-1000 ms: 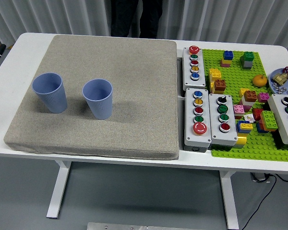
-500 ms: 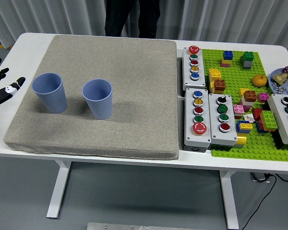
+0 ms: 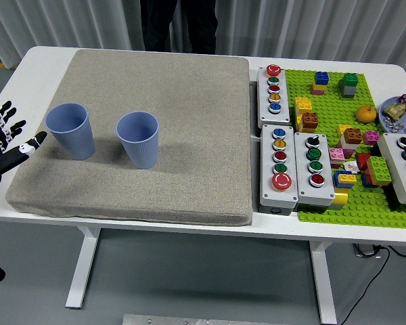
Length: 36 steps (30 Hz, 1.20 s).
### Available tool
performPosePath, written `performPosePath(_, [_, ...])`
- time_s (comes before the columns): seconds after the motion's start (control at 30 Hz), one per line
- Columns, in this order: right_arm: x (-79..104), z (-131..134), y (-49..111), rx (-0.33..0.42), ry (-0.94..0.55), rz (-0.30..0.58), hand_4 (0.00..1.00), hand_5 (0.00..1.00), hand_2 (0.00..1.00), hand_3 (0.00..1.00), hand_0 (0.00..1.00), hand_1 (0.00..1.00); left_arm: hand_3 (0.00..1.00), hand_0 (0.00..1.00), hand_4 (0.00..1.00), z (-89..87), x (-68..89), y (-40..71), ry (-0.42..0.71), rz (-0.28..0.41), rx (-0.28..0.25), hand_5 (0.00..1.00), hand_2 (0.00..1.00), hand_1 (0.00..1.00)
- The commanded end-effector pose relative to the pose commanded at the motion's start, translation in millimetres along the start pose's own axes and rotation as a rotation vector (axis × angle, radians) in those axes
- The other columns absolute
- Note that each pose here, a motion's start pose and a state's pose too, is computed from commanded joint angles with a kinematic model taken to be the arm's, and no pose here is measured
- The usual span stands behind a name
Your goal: Pick cup pour cup place
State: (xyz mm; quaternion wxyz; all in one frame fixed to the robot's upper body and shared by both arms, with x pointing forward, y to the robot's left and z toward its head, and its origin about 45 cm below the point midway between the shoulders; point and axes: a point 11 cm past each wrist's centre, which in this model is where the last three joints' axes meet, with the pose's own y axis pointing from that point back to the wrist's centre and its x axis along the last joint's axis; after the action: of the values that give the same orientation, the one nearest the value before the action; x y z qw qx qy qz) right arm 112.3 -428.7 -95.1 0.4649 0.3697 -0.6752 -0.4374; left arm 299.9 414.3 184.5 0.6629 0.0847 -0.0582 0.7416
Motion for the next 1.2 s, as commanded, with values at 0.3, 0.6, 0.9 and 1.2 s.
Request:
performPosePath(0.3, [-2.7, -3, 0.6, 0.004, -0.002, -0.005, 0.208, 0.445, 0.733, 0.646, 0.742, 0.71, 0.998, 0.872, 0.833, -14.6, -13.9, -1.6, 0.04, 0.002, 0.021, 0.197, 0.998, 0.868])
performPosePath(0.6, [-2.9, -5, 0.8, 0.005, -0.003, -0.007, 0.208, 0.448, 0.733, 0.646, 0.742, 0.71, 0.998, 0.874, 0.834, -13.7, -19.7, 0.8, 0.047, -0.022, 0.014, 0.203, 0.998, 0.869])
performPosePath(0.9, [-3.3, -6, 1.1, 0.007, -0.003, -0.008, 0.204, 0.452, 0.732, 0.644, 0.742, 0.709, 0.998, 0.874, 0.831, -17.8, -28.0, 3.3, 0.054, -0.044, 0.025, 0.207, 0.998, 0.87])
performPosePath(1.2, [-2.9, -6, 1.0, 0.007, -0.005, -0.009, 0.202, 0.452, 0.733, 0.644, 0.742, 0.709, 0.998, 0.875, 0.828, -19.5, -33.7, 3.1, 0.044, -0.06, 0.031, 0.206, 0.998, 0.871])
